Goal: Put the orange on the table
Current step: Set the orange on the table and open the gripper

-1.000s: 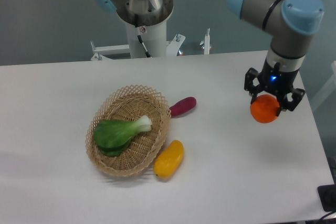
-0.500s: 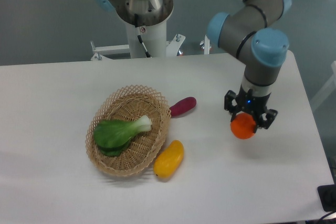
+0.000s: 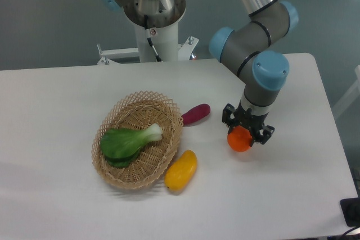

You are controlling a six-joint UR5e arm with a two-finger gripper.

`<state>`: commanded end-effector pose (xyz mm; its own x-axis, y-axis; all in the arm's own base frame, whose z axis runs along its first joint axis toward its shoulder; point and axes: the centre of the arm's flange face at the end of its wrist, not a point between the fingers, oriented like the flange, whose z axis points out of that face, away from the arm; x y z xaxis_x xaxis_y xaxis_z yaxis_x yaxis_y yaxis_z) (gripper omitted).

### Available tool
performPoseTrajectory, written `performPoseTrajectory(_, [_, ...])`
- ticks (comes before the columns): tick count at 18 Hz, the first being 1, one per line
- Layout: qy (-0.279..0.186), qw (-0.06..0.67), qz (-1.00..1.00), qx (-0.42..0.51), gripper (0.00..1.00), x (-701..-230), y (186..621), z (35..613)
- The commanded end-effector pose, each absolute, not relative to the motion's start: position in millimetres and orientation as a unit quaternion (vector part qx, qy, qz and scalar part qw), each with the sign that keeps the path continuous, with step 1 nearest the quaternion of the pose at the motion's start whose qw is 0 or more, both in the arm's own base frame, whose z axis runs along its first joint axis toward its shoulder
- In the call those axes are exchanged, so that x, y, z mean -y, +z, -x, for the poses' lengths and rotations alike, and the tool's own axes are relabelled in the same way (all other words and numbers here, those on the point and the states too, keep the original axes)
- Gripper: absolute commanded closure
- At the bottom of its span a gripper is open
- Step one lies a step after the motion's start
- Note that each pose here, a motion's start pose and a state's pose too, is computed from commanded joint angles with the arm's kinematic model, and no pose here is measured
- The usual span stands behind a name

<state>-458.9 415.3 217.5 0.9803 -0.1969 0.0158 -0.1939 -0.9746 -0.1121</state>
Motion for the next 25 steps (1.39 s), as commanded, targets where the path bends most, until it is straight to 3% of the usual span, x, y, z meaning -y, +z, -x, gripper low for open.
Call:
performPoseTrajectory(12, [-0.016, 0.054, 0.993, -0.099, 0.28, -416.3, 216.6, 456.9])
performPoseTrajectory(13, [-0.015, 0.054, 0.993, -0.100, 0.22, -416.4, 216.7, 457.0])
performPoseTrajectory(14, [-0.013, 0.055, 0.993, -0.101, 0.07, -416.9, 218.1, 458.0])
performPoseTrajectory(15, [-0.011, 0.056, 0.993, -0.103, 0.00, -417.9, 219.8, 459.8])
performPoseTrajectory(22, [0.010, 0.066, 0.993, -0.101, 0.00, -423.4, 239.8, 471.3])
performPoseTrajectory(25, [0.050, 0.082, 0.990, -0.103, 0.00, -434.5, 280.0, 491.9])
